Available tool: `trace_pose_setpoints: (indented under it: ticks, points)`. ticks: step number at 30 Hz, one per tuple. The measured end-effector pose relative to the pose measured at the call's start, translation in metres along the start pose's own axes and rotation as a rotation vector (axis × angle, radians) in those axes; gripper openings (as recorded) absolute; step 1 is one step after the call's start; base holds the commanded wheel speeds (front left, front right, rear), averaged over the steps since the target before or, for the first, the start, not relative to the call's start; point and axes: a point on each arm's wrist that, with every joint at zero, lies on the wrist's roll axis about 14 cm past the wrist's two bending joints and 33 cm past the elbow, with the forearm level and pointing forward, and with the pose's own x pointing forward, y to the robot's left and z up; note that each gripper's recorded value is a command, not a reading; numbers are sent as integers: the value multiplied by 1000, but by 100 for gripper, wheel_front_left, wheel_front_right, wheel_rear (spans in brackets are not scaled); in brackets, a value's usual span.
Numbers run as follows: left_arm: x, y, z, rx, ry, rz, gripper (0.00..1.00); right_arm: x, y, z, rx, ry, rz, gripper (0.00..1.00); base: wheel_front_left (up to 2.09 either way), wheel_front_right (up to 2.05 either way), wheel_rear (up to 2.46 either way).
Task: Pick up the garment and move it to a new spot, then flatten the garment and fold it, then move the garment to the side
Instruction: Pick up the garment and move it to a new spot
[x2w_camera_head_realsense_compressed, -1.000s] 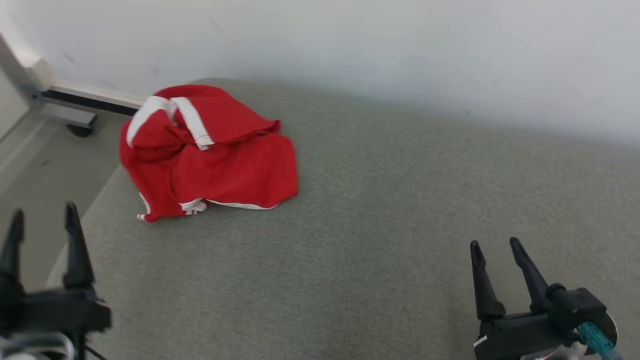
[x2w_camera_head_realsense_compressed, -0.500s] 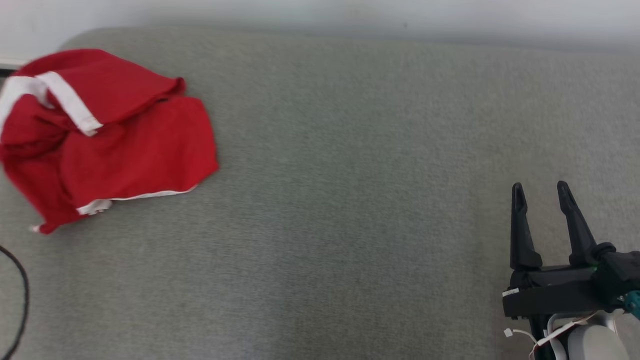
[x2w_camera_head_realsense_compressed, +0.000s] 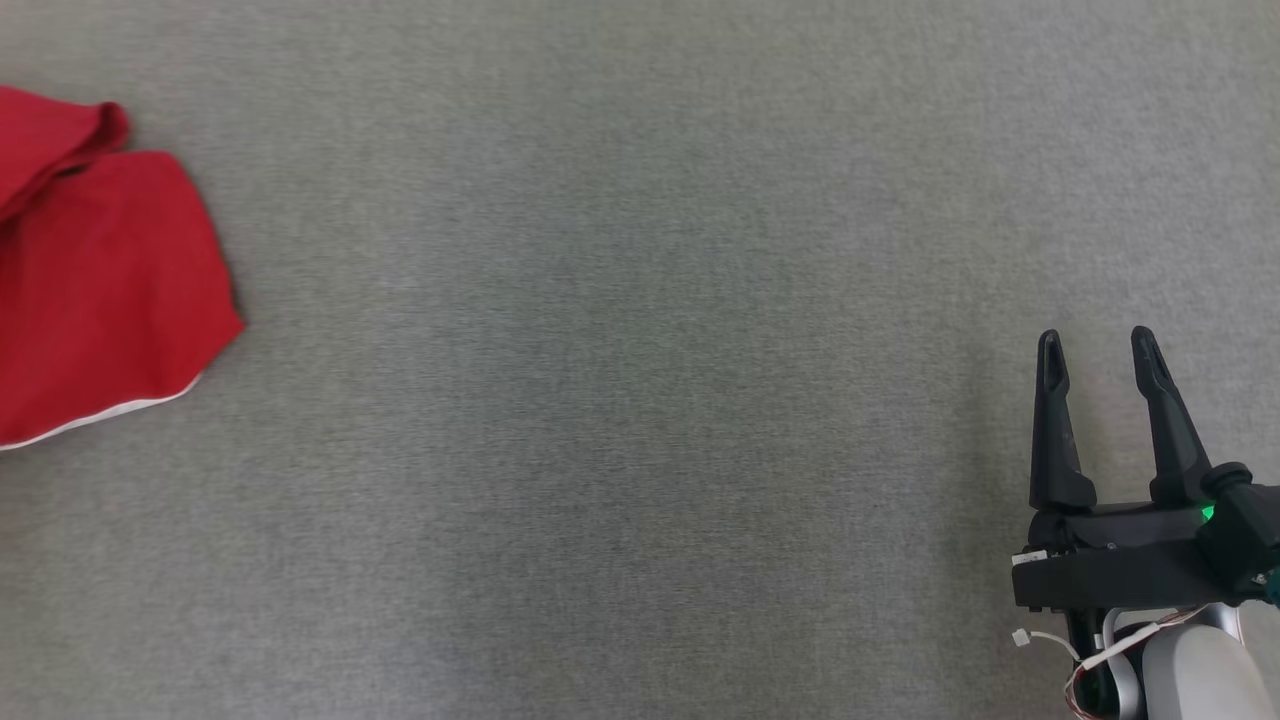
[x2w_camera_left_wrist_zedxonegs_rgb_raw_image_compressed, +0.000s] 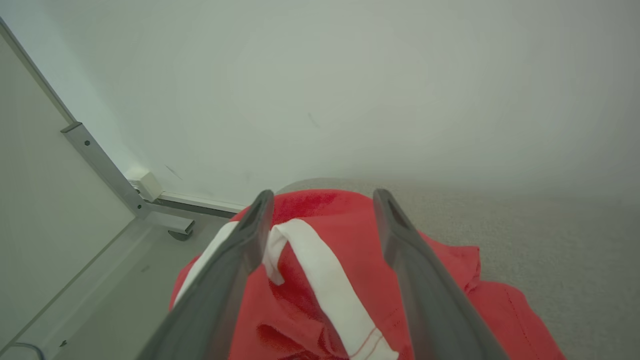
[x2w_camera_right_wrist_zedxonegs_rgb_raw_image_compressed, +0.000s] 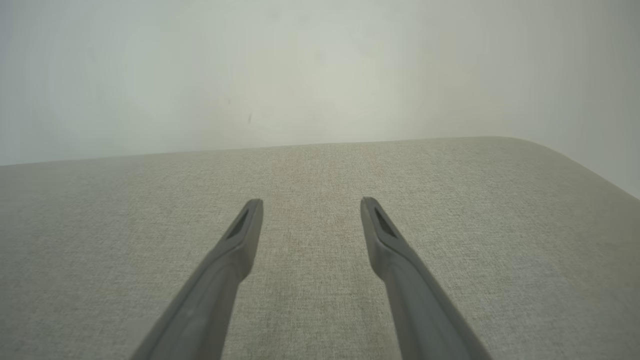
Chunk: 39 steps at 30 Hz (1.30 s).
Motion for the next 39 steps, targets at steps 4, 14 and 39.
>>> trace_pose_setpoints:
  ticks: [4, 14, 39]
  points:
    - [10, -1, -42, 24, 163, -1, 100, -3, -10, -5, -12, 18, -25, 100, 0, 0, 0]
    - [13, 5, -91, 9, 402, 18, 100, -6, -16, -2, -30, 18, -39, 100, 0, 0, 0]
    - [12, -16, 115, 127, -259, -28, 0, -25, 1, 29, 12, -53, -5, 100, 0, 0, 0]
